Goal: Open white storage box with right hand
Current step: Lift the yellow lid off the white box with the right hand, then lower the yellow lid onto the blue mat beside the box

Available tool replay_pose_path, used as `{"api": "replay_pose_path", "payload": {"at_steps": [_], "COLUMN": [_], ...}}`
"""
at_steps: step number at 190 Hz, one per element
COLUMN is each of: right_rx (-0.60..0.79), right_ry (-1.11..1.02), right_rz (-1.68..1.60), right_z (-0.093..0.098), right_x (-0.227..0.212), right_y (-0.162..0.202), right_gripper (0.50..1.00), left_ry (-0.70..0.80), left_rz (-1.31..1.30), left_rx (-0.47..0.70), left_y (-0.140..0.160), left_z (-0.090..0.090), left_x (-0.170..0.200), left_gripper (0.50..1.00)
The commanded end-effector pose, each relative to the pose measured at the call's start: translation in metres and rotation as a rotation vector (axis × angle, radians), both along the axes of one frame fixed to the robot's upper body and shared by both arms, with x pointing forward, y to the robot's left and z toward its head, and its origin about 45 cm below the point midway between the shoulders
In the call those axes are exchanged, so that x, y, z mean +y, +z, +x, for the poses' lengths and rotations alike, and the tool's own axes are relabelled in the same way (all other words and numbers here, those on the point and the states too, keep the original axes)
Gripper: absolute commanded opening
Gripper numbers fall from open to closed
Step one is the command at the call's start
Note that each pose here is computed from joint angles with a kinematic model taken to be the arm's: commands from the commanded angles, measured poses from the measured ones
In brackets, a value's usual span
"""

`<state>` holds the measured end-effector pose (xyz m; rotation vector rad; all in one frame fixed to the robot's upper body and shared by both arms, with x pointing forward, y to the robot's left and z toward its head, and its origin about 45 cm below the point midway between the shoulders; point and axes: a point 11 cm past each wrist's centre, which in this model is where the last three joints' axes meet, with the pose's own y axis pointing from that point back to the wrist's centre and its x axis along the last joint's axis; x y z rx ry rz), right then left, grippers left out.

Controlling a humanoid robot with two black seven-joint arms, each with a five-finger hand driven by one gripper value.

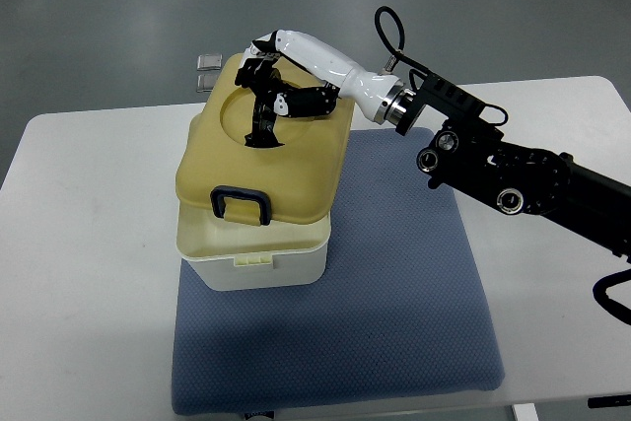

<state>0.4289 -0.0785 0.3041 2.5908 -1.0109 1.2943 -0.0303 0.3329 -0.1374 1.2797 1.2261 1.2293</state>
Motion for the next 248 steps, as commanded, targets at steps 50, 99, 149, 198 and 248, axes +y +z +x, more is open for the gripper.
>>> {"api": "replay_pose_path", "payload": {"at_steps": [50,99,149,198,248], "right_rx": [-0.013,0.031,0.067,0.110,0.168], "right_ry": [-0.128,-0.255,-0.373,-0.434,-0.449], "right_rz": [0.028,0.025,-0.028,-0.097,-0.158], "right_z": [0.020,0.028,0.022,0.010,-0.001], "right_x": [-0.067,-0.137,-0.201,-0.239,-0.249], "right_y": [0.019,0.015,0.001,-0.020,-0.046], "right_gripper": [0.500,0.500,0.500,0.500,0.500], "left_ry": [0.000,0.000,0.000,0.000,0.001], "left_rz": [0.001,0.001,-0.001,0.001,0.001], "left_rx": [0.000,-0.002,-0.002,-0.002,-0.002], "left_y": [0.000,0.000,0.000,0.000,0.000], "left_z": [0.000,0.001,0.001,0.001,0.001], "left_x": [0.000,0.000,0.000,0.000,0.000], "left_gripper": [1.000,1.000,1.000,1.000,1.000]}}
